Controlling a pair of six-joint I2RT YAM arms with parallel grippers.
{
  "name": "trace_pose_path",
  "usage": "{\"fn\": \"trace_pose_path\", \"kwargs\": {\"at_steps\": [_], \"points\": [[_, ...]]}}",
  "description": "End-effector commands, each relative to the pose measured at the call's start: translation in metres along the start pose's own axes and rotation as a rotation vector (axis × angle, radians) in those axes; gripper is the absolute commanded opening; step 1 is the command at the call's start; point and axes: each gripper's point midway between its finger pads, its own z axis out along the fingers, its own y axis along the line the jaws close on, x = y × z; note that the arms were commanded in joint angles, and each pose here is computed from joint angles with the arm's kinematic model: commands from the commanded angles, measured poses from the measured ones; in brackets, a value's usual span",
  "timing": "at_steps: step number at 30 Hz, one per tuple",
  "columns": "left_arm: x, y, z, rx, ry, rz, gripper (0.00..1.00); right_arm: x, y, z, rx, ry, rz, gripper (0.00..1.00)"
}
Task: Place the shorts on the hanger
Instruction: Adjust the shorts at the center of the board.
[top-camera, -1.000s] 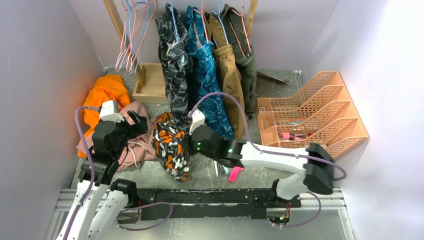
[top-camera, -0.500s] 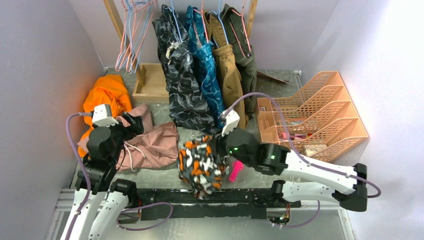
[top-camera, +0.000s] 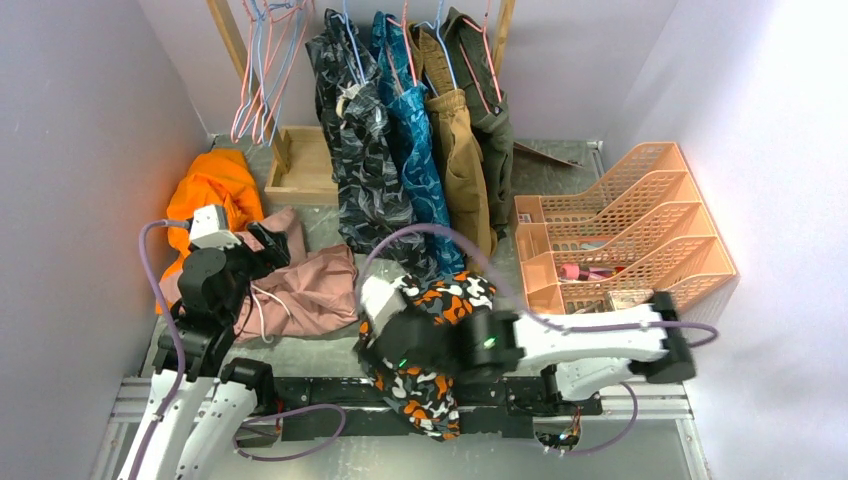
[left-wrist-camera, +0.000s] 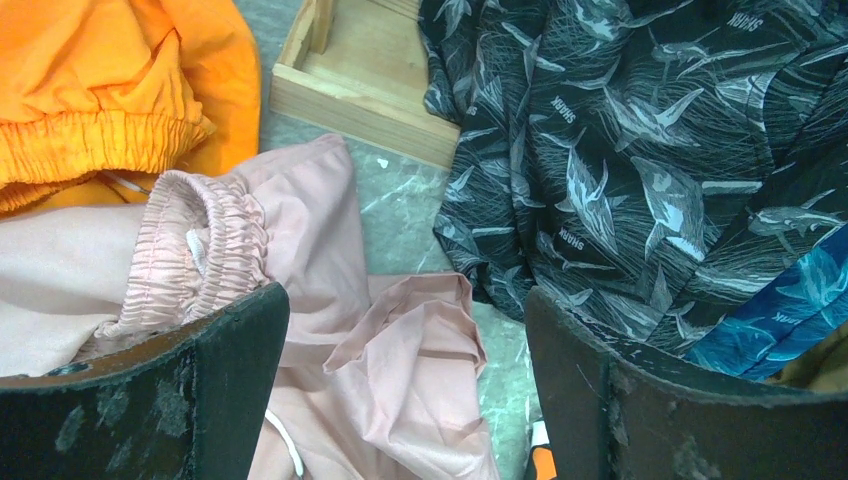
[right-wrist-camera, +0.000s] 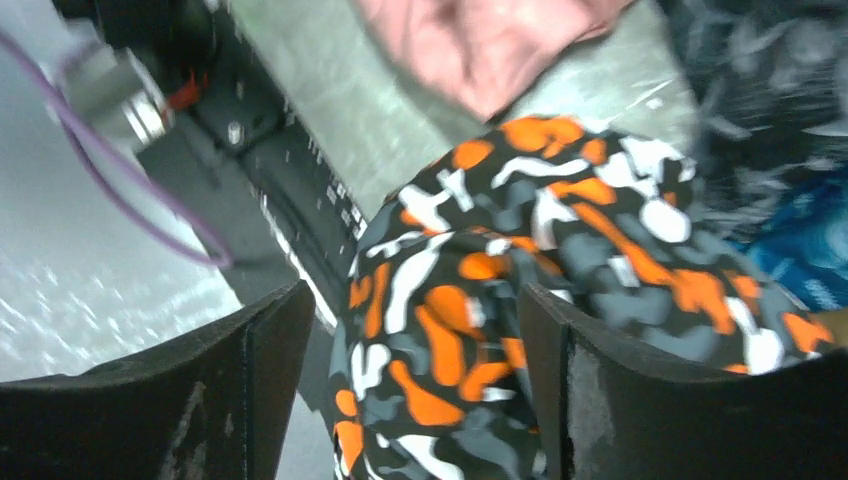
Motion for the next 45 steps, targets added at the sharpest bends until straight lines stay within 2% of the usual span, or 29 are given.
{"fn": "trace_pose_path", "kwargs": {"at_steps": [1, 2, 5, 8, 10, 11, 12, 15, 17, 20, 23, 26, 28, 32, 33, 35, 37, 38, 41, 45], "points": [[0.001, -0.005, 0.002, 0.02, 0.014, 0.006, 0.92, 0.064, 0.017, 0.027, 0.11, 0.182, -0.247, 0.84], [0.002, -0.005, 0.003, 0.018, 0.019, 0.007, 0.91, 0.072, 0.02, 0.033, 0.112, 0.192, -0.255, 0.89], [0.004, -0.005, 0.005, 0.014, 0.031, 0.01, 0.91, 0.089, 0.019, 0.045, 0.139, 0.207, -0.251, 0.93], [0.005, -0.005, 0.005, 0.014, 0.035, 0.012, 0.91, 0.104, 0.013, 0.055, 0.183, 0.24, -0.277, 0.93], [0.005, -0.005, 0.006, 0.015, 0.035, 0.012, 0.91, 0.118, 0.003, 0.061, 0.246, 0.289, -0.321, 0.9], [0.005, -0.005, 0.006, 0.015, 0.036, 0.012, 0.91, 0.118, 0.0, 0.062, 0.27, 0.293, -0.334, 0.84], [0.005, -0.005, 0.006, 0.014, 0.038, 0.013, 0.91, 0.115, -0.001, 0.062, 0.282, 0.285, -0.338, 0.73], [0.006, -0.004, 0.006, 0.008, 0.039, 0.013, 0.91, 0.078, 0.006, 0.058, 0.26, 0.182, -0.309, 0.27], [0.004, -0.002, 0.005, -0.002, 0.033, 0.011, 0.91, 0.036, 0.016, 0.05, 0.204, 0.083, -0.26, 0.0], [-0.001, 0.003, 0.002, -0.032, 0.012, 0.005, 0.89, -0.05, 0.036, 0.023, 0.048, -0.104, -0.156, 0.0], [-0.012, 0.018, -0.005, -0.11, -0.043, -0.017, 0.89, -0.146, 0.047, -0.021, -0.14, -0.323, -0.031, 0.0], [-0.022, 0.029, -0.015, -0.162, -0.107, -0.05, 0.9, -0.179, 0.014, -0.029, -0.151, -0.384, 0.071, 0.0], [-0.026, 0.031, -0.02, -0.161, -0.139, -0.063, 0.91, -0.17, -0.04, -0.009, -0.06, -0.359, 0.177, 0.0], [-0.027, 0.03, -0.021, -0.149, -0.152, -0.066, 0.92, -0.099, -0.133, 0.023, 0.093, -0.255, 0.412, 0.0], [-0.026, 0.03, -0.02, -0.149, -0.143, -0.062, 0.92, -0.07, -0.152, 0.031, 0.148, -0.205, 0.462, 0.05], [-0.023, 0.029, -0.017, -0.149, -0.122, -0.056, 0.92, -0.034, -0.182, 0.032, 0.23, -0.151, 0.543, 0.33], [-0.019, 0.028, -0.014, -0.149, -0.099, -0.047, 0.92, -0.007, -0.193, 0.029, 0.283, -0.107, 0.561, 0.55], [-0.018, 0.027, -0.012, -0.148, -0.091, -0.044, 0.92, 0.007, -0.193, 0.026, 0.297, -0.084, 0.555, 0.61], [-0.015, 0.023, -0.009, -0.132, -0.076, -0.033, 0.92, 0.008, -0.188, 0.008, 0.27, -0.088, 0.507, 0.65], [-0.013, 0.018, -0.007, -0.101, -0.067, -0.025, 0.92, -0.017, -0.158, -0.017, 0.099, -0.11, 0.384, 0.66]]}}
